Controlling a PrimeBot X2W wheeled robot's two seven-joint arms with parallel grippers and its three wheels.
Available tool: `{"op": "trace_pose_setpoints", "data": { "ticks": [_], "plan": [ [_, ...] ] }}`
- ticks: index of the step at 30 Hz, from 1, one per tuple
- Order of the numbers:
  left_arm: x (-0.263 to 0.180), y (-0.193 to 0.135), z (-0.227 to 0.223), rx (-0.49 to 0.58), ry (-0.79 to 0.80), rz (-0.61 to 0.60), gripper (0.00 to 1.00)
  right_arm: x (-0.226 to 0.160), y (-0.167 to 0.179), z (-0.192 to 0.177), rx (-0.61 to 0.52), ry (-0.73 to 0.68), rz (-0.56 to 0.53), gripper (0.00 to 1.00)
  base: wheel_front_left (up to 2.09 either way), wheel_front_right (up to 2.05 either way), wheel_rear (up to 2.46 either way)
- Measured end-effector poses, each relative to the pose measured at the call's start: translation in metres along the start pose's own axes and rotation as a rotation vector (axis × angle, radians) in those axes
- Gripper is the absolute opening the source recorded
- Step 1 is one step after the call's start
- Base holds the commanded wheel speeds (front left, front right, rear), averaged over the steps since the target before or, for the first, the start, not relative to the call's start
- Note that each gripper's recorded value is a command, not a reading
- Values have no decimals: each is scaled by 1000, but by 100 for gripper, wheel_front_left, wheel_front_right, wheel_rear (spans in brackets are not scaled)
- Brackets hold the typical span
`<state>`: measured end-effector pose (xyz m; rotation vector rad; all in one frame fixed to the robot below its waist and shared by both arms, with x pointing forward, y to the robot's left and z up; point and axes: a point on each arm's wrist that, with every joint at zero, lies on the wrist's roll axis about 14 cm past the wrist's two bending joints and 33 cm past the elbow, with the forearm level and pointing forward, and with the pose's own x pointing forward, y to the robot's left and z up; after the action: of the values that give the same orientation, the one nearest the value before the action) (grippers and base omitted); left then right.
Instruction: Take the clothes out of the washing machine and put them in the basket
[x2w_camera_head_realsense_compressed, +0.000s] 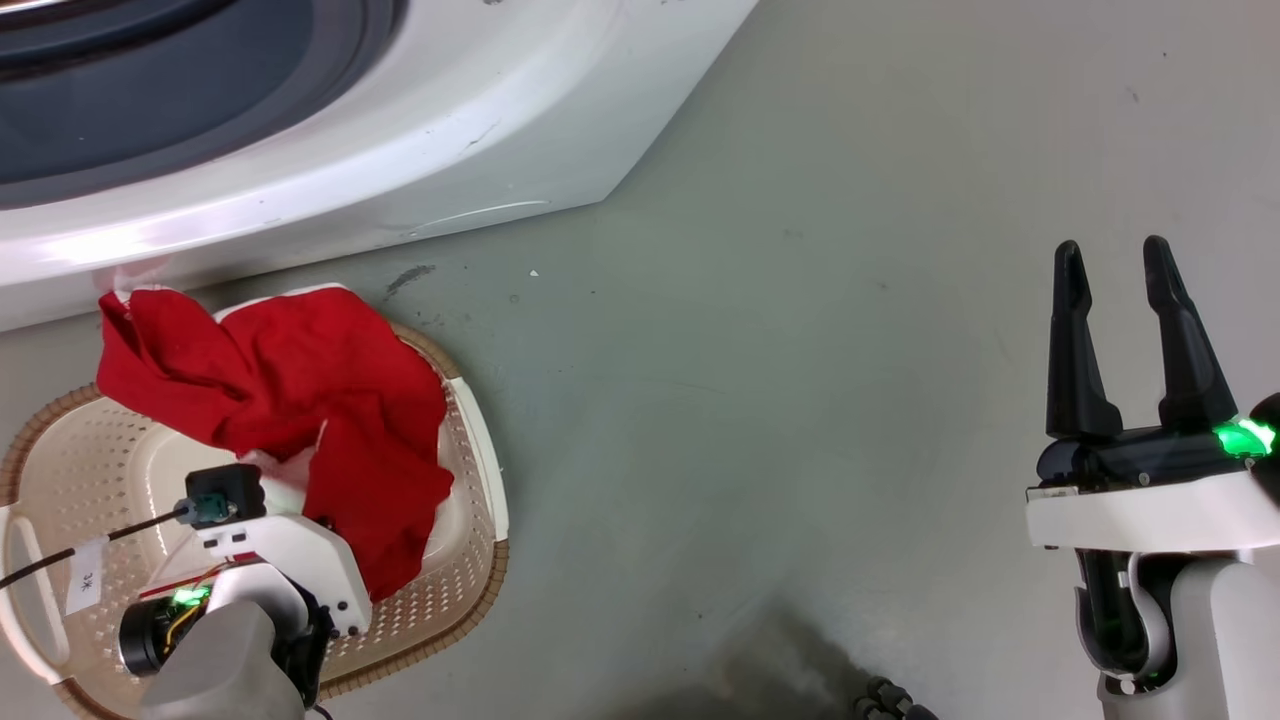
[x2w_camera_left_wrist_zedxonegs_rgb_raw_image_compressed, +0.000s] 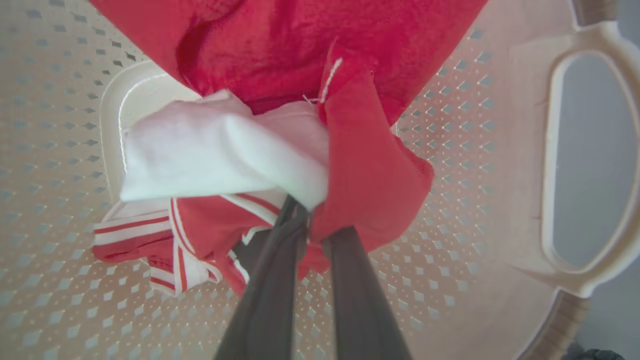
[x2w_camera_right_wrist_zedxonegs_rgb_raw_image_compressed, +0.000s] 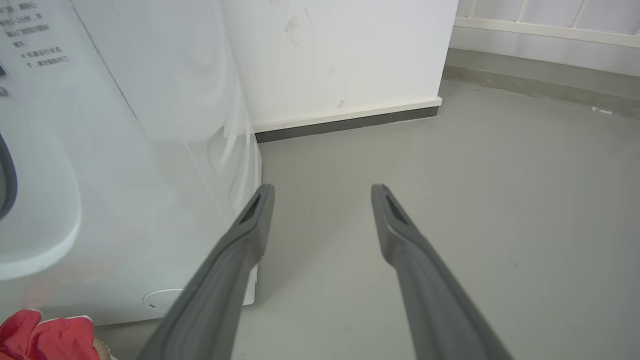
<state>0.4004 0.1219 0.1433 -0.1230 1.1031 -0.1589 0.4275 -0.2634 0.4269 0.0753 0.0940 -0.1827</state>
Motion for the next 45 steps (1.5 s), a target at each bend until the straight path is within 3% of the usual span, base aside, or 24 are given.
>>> {"op": "trace_pose_setpoints", "data": {
  "ticks": [1,2,3,19,32,45],
  "plan": [
    [0,-1,-3,0,10,-1,45,-1,-1,-1,-1,4,-3,100,0,0,0],
    [0,-3,-4,-1,12,-3,97,-1,-2,-1,-1,4,-5,100,0,0,0],
    [-2,-3,-3,0,9,-2,100,-1,-2,0,0,1,-5,100,0,0,0],
    [-74,0,39,-44,-229,19,100,-24,10,54,17,-126,35,100,0,0,0],
    [-173,-1,134,-48,-688,21,100,-52,32,86,28,-172,107,100,0,0,0],
    [-298,-1,179,43,-1104,82,100,-75,56,100,3,-181,188,100,0,0,0]
  ]
}}
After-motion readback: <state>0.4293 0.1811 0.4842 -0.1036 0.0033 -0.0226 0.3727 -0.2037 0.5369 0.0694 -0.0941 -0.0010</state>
